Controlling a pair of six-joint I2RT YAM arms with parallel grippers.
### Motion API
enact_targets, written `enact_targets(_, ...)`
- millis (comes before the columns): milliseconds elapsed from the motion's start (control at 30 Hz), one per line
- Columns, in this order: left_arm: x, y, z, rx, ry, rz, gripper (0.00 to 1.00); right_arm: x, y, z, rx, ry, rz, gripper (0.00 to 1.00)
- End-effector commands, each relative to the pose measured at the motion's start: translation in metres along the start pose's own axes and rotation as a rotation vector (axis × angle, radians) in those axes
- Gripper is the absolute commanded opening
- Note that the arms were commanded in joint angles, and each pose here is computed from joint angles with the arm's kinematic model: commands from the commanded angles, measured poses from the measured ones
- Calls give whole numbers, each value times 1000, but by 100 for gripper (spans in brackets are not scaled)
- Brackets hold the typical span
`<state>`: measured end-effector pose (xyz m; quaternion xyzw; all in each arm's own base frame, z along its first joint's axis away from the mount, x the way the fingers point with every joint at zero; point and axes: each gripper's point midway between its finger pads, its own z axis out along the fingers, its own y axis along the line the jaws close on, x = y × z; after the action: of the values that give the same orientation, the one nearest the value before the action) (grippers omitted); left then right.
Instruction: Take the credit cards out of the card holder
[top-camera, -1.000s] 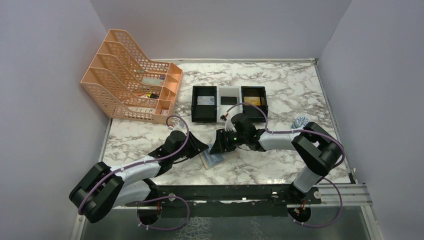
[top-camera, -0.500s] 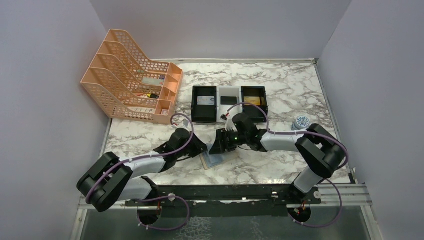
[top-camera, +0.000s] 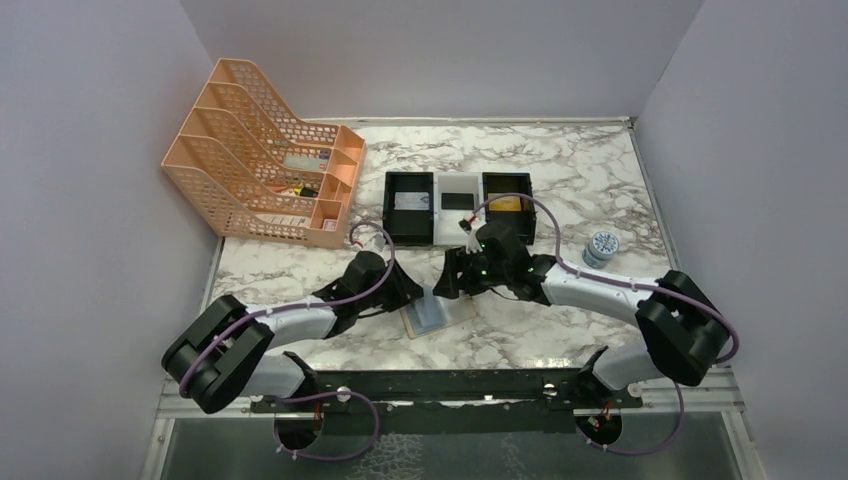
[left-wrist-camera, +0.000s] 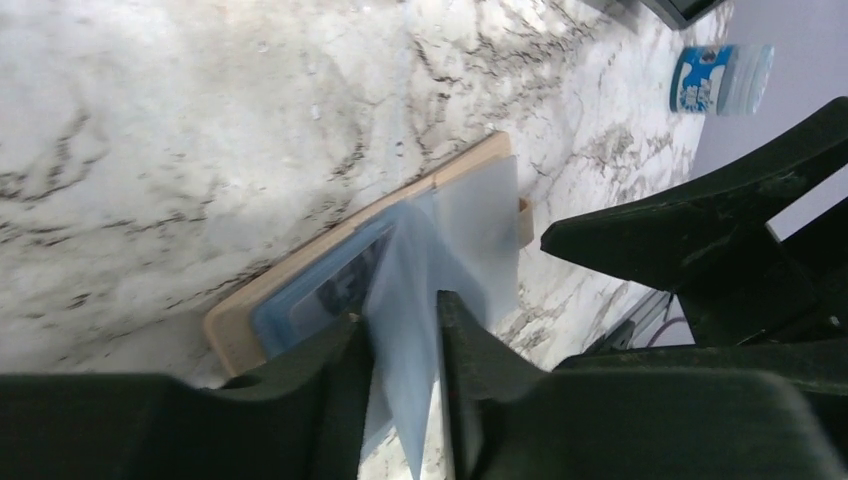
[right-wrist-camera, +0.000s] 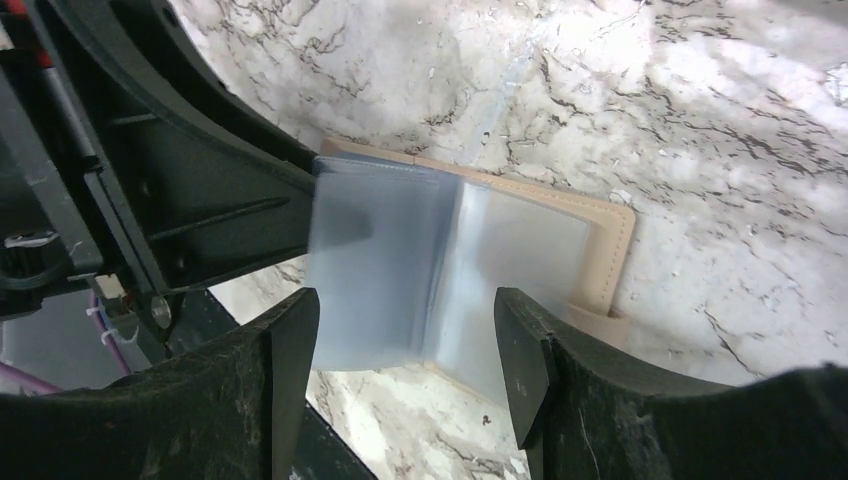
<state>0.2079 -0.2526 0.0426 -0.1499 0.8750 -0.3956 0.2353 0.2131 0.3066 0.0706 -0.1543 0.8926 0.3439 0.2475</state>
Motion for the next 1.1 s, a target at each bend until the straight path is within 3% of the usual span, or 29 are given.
enact_targets(0, 4, -26, 4, 84, 60, 77, 37, -7, -7, -16, 51, -57, -22, 66)
enact_targets(200, 18, -37, 14, 107, 144, 135, 51, -3, -14, -27, 85, -83, -1, 66)
enact_targets(700, 23, -43, 28, 67, 171, 172, 53, -7, -42, -51, 226, -205, 74, 64)
enact_targets(1067, 43, -61, 39, 78, 255, 271, 64, -7, -32, -50, 20, -177, 163, 64)
